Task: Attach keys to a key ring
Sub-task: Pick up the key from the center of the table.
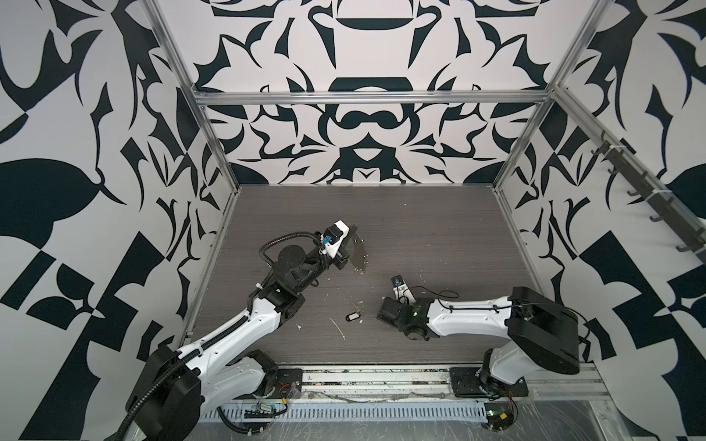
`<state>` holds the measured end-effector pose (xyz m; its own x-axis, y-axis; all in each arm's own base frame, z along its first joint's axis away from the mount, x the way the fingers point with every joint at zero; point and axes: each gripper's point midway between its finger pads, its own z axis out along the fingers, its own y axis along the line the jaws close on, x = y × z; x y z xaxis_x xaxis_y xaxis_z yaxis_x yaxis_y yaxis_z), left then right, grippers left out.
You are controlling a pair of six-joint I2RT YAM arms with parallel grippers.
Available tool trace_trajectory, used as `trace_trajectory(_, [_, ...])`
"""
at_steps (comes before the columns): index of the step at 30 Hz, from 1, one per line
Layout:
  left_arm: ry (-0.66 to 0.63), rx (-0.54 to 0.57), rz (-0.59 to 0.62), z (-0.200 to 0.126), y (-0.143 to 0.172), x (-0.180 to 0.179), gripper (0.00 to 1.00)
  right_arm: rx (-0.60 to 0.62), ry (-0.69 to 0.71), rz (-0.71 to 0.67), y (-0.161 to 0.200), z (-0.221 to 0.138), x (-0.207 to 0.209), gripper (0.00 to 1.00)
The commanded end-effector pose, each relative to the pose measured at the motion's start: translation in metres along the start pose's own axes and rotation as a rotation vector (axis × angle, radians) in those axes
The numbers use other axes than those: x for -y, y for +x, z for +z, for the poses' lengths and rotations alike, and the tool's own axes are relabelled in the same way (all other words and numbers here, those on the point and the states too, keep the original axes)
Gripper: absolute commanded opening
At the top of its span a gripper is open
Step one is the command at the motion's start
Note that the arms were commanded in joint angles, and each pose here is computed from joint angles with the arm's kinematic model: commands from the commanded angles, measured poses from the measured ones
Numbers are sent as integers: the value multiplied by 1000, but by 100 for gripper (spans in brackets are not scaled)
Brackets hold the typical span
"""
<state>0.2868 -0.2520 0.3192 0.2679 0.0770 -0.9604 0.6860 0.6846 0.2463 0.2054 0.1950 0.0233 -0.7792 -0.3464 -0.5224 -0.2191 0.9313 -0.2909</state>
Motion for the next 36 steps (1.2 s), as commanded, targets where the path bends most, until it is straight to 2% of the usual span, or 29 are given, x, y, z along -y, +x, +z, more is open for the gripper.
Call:
trace_trajectory(1, [-3, 57, 3, -2, -14, -1, 0, 8, -16, 2, -2, -3, -1, 13])
trace_trajectory(8, [-3, 57, 2, -2, -14, -1, 0, 4, -24, 5, -2, -2, -2, 11])
trace_trajectory(16, [-3, 58, 5, -2, -15, -1, 0, 12, -36, 23, -4, -5, -2, 0])
trace_trajectory(21, [4, 59, 8, -3, -15, 0, 0, 87, -79, 98, -21, -18, 0, 0])
trace_trajectory(24, [11, 61, 8, -3, -15, 2, 0, 204, -140, 163, -46, -34, 0, 0])
trace_trajectory(27, [17, 62, 7, -3, -15, 3, 0, 374, -238, 186, -80, -58, -5, 0])
trace_trajectory(31, [37, 65, 6, -3, -16, 6, 0, 664, -334, 130, -121, -96, -6, 0])
trace_trajectory(36, [109, 81, 16, -3, -18, 18, 0, 1054, -597, 23, -143, -160, -14, 0])
